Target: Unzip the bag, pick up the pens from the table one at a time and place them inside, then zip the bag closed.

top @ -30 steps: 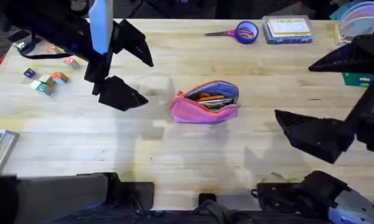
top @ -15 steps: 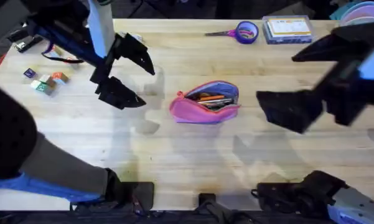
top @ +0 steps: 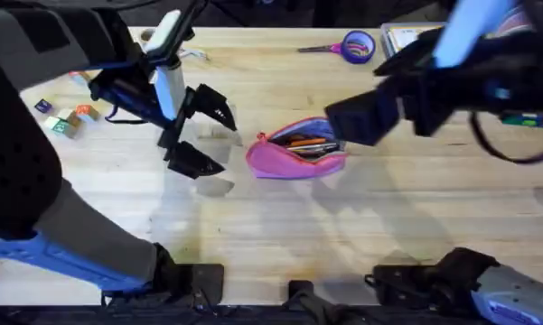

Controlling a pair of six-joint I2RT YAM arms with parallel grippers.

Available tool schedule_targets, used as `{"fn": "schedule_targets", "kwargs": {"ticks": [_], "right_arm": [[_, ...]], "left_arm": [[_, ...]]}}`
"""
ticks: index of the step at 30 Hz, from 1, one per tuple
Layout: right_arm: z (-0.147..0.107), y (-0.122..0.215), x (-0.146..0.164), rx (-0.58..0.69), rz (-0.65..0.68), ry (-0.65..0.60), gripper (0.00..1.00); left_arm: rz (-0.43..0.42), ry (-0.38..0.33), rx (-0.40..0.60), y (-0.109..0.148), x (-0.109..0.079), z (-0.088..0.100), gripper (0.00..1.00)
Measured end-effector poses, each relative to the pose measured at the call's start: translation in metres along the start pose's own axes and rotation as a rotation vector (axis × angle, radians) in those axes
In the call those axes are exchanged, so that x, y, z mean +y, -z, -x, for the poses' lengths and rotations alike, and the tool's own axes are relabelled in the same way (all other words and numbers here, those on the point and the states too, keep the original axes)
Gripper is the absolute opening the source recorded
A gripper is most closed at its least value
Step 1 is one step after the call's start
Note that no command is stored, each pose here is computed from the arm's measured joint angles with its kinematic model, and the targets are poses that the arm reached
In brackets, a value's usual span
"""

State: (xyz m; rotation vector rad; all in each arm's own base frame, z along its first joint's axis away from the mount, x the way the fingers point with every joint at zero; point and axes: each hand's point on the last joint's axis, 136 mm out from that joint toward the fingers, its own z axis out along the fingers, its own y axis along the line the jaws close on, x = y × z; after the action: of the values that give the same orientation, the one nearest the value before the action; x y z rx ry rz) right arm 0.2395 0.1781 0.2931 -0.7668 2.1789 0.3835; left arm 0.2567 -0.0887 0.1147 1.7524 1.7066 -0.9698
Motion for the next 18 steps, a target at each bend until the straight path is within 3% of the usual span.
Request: {"fn": "schedule_targets", "kwargs": {"ticks": [18], "right_arm": [[-0.001, -0.082, 0.051, 0.148, 0.274, -0.174, 0.998]], "left_arm": [[0.066, 0.109, -0.016, -0.01, 0.014, -0.011, 0.995]]}}
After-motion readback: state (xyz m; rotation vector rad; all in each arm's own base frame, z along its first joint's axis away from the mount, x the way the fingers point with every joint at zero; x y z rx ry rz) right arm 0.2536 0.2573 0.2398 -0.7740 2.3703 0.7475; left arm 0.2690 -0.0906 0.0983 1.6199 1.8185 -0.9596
